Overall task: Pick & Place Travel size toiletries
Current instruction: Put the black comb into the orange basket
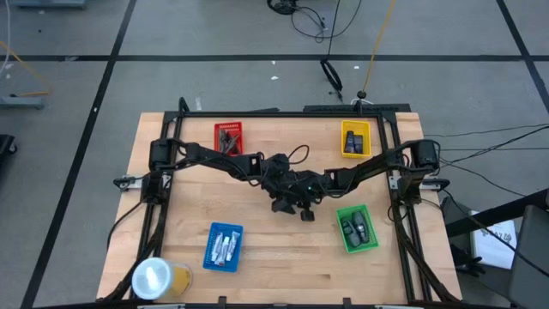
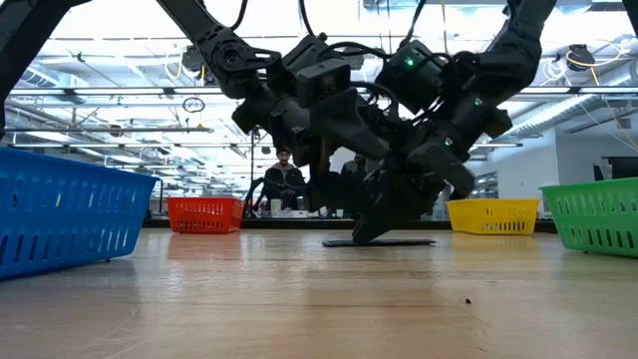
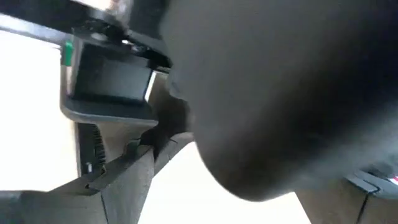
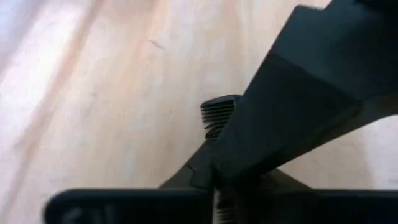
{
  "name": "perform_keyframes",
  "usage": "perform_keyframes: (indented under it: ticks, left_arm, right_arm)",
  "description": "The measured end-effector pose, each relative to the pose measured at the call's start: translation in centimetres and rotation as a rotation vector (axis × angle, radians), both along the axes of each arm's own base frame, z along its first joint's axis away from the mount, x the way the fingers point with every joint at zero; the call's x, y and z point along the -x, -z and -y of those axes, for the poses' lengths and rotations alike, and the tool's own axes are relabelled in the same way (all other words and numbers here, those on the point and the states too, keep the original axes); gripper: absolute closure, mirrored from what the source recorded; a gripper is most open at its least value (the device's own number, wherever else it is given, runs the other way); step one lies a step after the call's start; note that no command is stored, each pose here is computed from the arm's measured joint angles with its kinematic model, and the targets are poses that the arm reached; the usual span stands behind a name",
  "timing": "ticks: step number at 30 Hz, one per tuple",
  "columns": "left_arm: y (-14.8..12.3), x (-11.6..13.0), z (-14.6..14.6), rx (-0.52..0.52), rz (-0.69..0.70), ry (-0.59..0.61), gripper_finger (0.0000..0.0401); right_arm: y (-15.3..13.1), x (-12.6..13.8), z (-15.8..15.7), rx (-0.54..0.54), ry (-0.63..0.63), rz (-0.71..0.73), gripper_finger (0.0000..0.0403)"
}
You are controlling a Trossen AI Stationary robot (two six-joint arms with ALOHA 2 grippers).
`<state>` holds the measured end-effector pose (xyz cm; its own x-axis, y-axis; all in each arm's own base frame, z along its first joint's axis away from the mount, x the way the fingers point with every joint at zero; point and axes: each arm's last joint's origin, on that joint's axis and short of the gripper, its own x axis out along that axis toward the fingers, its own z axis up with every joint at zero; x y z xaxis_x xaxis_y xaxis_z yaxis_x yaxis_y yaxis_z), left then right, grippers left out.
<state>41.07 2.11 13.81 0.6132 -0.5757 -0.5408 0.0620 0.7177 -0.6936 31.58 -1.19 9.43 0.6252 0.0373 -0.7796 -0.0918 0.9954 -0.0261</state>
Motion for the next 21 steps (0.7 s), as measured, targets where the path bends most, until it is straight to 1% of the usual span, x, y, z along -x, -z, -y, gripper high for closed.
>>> perform_keyframes:
  ticks: [2,6,10,13,15,18,21]
  left_arm:
    - [0.0,0.0,0.0,0.001,0.002,0.005,0.0052]
    - [0.0,0.1,0.0,-0.006,-0.001,0.011,0.0052]
    - [0.0,0.5,-0.3,0.001,-0.045,0.013,0.0052]
    - [0.2,1.1,-0.3,0.024,-0.099,0.028,0.0052]
    - [-0.5,1.2,-0.3,0.011,-0.078,0.037,0.0052]
    - [-1.0,1.3,-0.4,-0.014,-0.054,0.050,0.0052]
    - [-0.8,1.5,-0.6,-0.039,-0.067,0.045,0.0052]
  right_arm:
    - [0.0,0.0,-0.1,-0.016,-0.024,0.000,0.0393]
    - [0.0,0.0,-0.3,-0.006,-0.043,-0.005,0.0401]
    - [-0.1,-0.1,-0.8,0.027,-0.065,0.014,0.0401]
    - [-1.2,0.0,-0.9,0.087,-0.055,0.053,0.0401]
    - [-2.0,-0.1,-1.0,0.131,-0.051,0.080,0.0401]
    - [-3.1,0.1,-1.4,0.138,-0.068,0.113,0.0401]
    - [-3.8,0.0,-2.0,0.149,-0.085,0.147,0.0401]
